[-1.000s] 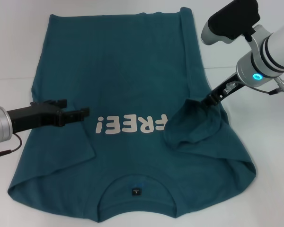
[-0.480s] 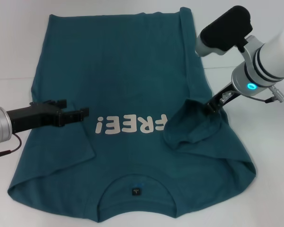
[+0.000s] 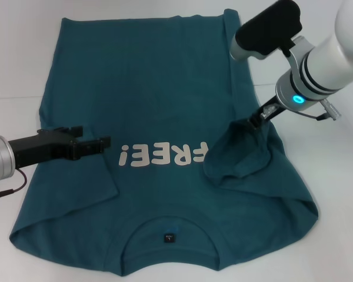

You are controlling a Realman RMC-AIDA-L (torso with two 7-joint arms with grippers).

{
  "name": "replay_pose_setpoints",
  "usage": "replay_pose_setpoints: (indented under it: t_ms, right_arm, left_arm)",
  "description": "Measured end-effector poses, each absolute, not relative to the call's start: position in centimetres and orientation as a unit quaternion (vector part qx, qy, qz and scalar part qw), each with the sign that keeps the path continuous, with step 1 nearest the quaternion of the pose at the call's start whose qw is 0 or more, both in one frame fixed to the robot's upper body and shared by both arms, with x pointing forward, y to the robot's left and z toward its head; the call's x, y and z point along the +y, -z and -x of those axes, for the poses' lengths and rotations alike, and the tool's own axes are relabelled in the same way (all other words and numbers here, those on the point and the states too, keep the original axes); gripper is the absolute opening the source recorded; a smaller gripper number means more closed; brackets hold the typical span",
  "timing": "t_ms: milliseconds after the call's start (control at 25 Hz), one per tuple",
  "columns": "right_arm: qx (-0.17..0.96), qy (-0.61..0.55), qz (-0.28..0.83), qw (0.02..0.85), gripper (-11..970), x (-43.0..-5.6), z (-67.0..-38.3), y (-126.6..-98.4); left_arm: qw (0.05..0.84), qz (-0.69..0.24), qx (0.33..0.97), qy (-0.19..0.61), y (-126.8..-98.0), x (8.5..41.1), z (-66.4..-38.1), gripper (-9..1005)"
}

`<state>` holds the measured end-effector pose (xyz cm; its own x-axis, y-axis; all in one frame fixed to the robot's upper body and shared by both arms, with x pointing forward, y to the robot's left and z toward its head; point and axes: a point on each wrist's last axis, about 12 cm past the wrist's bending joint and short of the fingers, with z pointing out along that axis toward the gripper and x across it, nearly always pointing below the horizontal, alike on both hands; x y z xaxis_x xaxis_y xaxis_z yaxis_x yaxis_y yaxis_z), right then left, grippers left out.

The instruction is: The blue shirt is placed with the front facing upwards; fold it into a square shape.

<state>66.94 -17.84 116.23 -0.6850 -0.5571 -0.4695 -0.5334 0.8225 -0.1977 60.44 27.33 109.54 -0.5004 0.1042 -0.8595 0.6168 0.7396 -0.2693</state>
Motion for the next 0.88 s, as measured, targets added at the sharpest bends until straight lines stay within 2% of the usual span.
replay_pose_setpoints:
  t_ms: [120, 360, 880]
  right_arm:
    - [0.918, 0.02, 0.286, 0.273, 88, -17.5, -67.3, -116.7]
    - [0.919, 0.018, 0.277, 0.28, 33, -17.2, -67.6, -116.9]
    - [0.92, 0.01, 0.257, 0.297, 40, -16.5, -68.9, -117.4]
  left_arm:
    - [0.449, -0.221, 0.818, 0.285, -109.5, 27.3, -60.4, 888]
    - [0.449, -0.221, 0.817, 0.285, -109.6, 27.4, -60.4, 887]
    - [0.45, -0.224, 0.817, 0.283, -109.7, 27.4, -60.5, 888]
